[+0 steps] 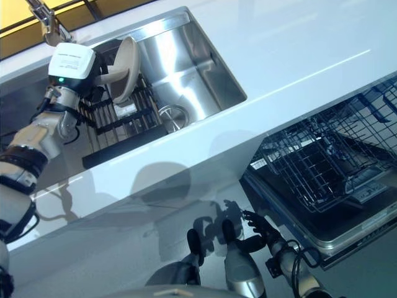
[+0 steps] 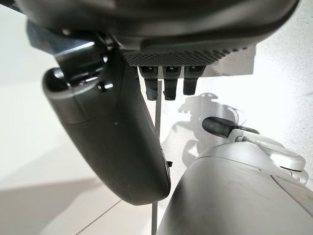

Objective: Pick up plates and place into dishwasher.

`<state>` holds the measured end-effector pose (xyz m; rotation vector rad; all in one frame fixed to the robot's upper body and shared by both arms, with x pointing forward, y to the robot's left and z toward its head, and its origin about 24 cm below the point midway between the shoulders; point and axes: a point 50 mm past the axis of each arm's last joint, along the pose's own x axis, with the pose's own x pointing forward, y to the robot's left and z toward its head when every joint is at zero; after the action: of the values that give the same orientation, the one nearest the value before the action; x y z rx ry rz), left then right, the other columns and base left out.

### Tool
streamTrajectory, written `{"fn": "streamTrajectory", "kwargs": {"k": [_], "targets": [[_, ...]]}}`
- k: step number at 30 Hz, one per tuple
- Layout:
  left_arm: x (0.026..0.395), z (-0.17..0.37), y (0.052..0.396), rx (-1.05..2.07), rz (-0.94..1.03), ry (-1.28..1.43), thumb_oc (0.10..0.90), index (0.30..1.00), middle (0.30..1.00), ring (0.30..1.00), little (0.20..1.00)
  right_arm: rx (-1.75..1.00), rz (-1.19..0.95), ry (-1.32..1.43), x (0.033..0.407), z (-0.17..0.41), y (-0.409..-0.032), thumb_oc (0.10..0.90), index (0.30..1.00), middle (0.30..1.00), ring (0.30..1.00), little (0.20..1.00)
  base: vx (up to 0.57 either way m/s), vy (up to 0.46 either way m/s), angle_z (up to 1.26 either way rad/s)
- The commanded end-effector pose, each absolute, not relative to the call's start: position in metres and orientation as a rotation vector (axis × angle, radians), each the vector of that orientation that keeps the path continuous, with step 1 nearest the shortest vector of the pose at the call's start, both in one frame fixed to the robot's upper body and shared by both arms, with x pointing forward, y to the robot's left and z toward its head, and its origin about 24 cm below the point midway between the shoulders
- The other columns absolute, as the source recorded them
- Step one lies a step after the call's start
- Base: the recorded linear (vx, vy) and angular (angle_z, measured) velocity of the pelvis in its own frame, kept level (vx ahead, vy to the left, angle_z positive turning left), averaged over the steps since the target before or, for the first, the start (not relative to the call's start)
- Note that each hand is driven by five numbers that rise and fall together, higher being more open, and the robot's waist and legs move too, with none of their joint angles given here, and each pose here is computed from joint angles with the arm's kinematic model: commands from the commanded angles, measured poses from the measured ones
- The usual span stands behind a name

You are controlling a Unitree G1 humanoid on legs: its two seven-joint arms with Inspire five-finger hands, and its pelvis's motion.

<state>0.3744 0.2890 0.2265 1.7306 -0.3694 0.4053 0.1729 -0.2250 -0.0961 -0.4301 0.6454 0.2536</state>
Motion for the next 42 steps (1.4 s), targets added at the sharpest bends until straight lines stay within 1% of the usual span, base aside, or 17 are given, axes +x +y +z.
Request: {"fn": "streamTrajectory", "kwargs": {"k": [1,4,15,30,35,42], "targets": [[0.372,0.266,0.306,1.726,0.550,-0.379,0.100,0.300,0.300,0.300,0.200,-0.463,0.291,0.565,0.173,-0.083,-0.228,0.800,0.900,0.900,0.900,0.900,0.00,0.000,0.00],[0.371,0.267,0.305,1.711,0.545,-0.404,0.100,0.300,0.300,0.300,0.200,-0.465,0.297,0.569,0.171,-0.083,-0.227,0.800,0.900,0.900,0.900,0.900,0.00,0.000,0.00],[0.369,0.267,0.281,1.688,0.456,-0.581,0.100,0.300,0.300,0.300,0.200,-0.457,0.311,0.570,0.167,-0.083,-0.222,0.800,0.900,0.900,0.900,0.900,0.00,-0.005,0.02],[0.359,0.266,0.282,1.592,0.492,-0.692,0.100,0.300,0.300,0.300,0.200,-0.443,0.319,0.575,0.164,-0.081,-0.220,0.800,0.900,0.900,0.900,0.900,0.00,-0.005,0.00],[0.357,0.261,0.281,1.613,0.474,-0.711,0.100,0.300,0.300,0.300,0.200,-0.442,0.320,0.567,0.165,-0.079,-0.220,0.800,0.900,0.900,0.900,0.900,0.00,0.000,0.00],[0.350,0.259,0.276,1.581,0.461,-0.782,0.100,0.300,0.300,0.300,0.200,-0.399,0.312,0.492,0.170,-0.070,-0.218,0.800,0.900,0.900,0.900,0.900,-0.01,-0.020,0.00]]}}
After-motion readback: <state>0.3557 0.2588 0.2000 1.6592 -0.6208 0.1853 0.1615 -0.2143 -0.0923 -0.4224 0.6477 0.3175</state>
